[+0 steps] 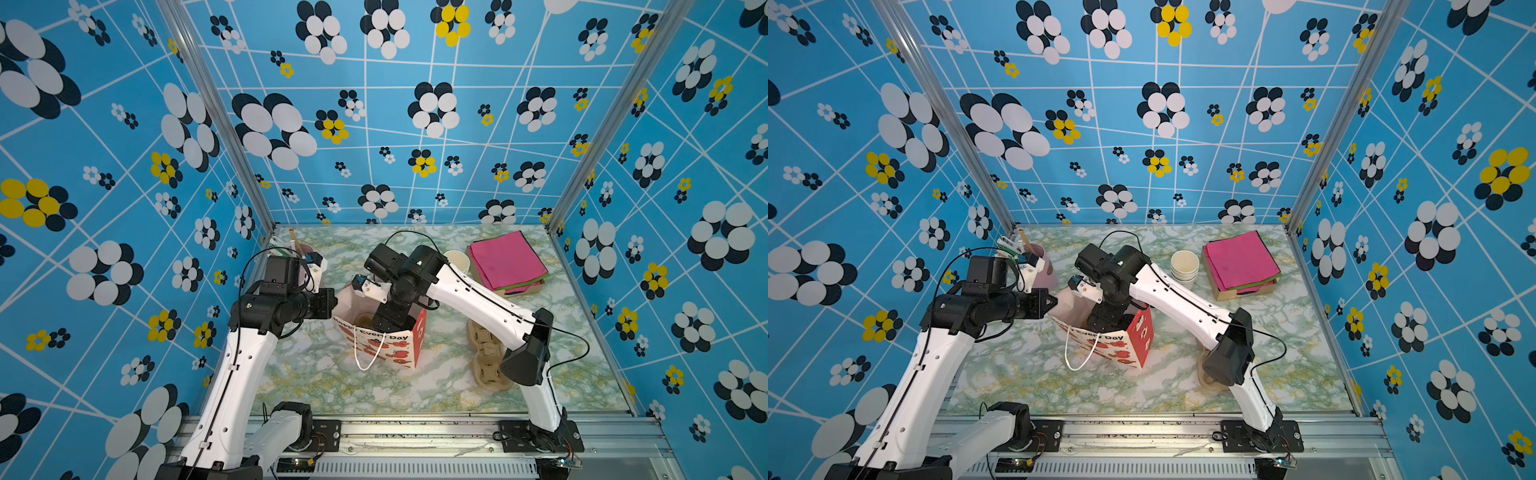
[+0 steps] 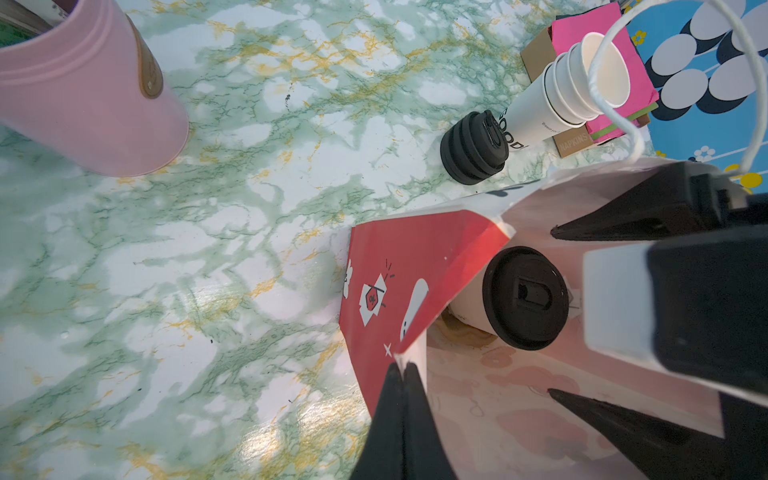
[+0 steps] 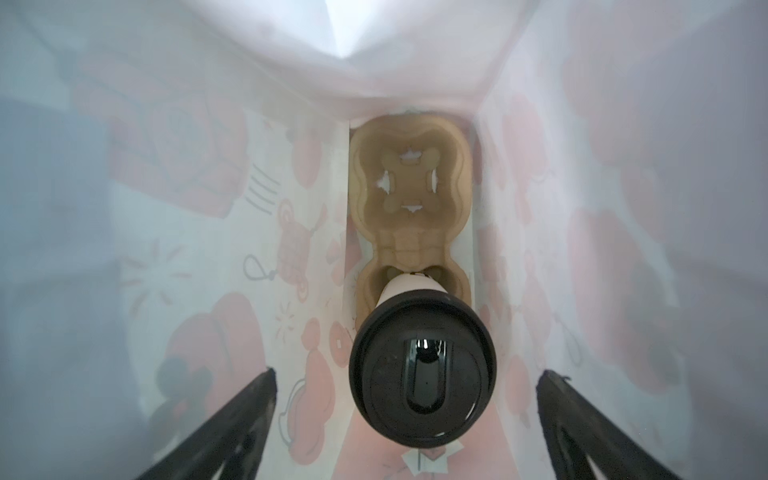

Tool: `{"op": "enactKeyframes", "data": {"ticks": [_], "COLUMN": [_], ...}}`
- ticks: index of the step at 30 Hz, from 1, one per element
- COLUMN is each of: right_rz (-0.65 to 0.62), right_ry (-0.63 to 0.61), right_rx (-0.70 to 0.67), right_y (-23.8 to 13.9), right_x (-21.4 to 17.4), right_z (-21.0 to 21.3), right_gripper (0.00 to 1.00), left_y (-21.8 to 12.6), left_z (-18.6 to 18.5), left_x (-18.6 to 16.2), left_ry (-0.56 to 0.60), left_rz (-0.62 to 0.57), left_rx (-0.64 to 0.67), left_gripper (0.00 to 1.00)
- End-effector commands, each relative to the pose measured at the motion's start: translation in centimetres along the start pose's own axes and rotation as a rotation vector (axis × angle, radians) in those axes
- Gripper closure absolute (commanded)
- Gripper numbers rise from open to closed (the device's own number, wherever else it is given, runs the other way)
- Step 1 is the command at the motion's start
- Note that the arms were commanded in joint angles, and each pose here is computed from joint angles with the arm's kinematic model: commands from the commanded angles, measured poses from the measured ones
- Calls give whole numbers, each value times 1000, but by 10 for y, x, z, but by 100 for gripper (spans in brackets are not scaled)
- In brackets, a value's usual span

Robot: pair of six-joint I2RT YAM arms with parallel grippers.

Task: Pack the takeout coffee
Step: 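Open the right gripper and raise it out of the bag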

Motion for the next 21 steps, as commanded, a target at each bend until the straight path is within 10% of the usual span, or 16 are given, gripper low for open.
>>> {"op": "enactKeyframes", "data": {"ticks": [1,12,21], "right_rz": [-125,-336,-525], "right_ry": [2,38,59], "right_rx": [-12,-54,-73], "right_y": [-32,-78,-111], "right_x": [6,12,3], "right_z": [4,4,7], "right_gripper": [1,1,1], "left_y": [-4,-8,-15], "left_z": [-3,-5,-9], "left_x": [1,6,19], "left_ry": [-5,12,22], "left_rz": [18,8,-17], "left_rx": [17,26,37], "left_gripper": [98,89,59]}}
Point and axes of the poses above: each gripper's point midway between its finger pads, its own y axis out along the fingers, its own z axis along the line the jaws close on, x = y × z, the point moved 10 cm from there along -y, back along the fingers
